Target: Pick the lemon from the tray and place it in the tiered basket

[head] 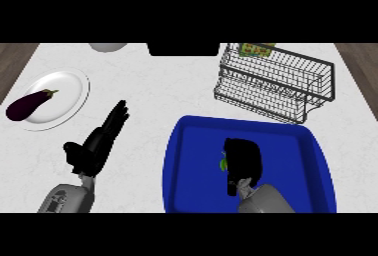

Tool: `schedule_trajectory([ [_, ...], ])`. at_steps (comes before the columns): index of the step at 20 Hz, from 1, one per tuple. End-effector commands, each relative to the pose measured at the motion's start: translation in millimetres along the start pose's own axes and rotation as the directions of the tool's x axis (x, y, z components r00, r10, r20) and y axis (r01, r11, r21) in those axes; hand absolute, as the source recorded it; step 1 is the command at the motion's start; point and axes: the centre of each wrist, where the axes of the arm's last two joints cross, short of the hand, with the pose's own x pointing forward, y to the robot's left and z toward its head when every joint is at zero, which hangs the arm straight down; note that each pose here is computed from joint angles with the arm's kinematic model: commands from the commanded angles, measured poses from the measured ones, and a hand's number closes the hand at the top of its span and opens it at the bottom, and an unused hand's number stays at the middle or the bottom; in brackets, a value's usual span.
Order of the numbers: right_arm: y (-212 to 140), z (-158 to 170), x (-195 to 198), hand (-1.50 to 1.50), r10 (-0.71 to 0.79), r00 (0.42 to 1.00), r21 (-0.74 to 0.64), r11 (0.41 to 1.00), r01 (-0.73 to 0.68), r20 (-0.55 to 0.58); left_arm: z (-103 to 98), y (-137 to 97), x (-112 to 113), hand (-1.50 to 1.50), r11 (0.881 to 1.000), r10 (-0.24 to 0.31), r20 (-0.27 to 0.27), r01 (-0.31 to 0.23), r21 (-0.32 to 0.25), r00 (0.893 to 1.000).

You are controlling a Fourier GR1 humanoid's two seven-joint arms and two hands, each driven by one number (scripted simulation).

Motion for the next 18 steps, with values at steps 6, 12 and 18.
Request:
schedule_trajectory([
  [6,-5.3,-2.1,11.3,1.50,-0.037,0.996,-0.075,0.996,0.043,0.085,7.5,-4.8,17.6,0.00,1.000,-0.003,-0.010,0.003,-0.005,1.000],
  [12,-10.7,-8.5,-80.8,1.50,-0.052,0.999,-0.140,0.989,0.050,-0.006,8.5,-0.7,0.5,0.00,0.999,0.000,-0.019,0.000,0.037,1.000],
  [18,-72.6,-20.9,-270.8,1.50,-0.166,0.961,-0.267,0.958,0.104,-0.219,18.3,13.6,-7.2,0.00,0.997,-0.011,-0.007,0.012,0.079,1.000],
])
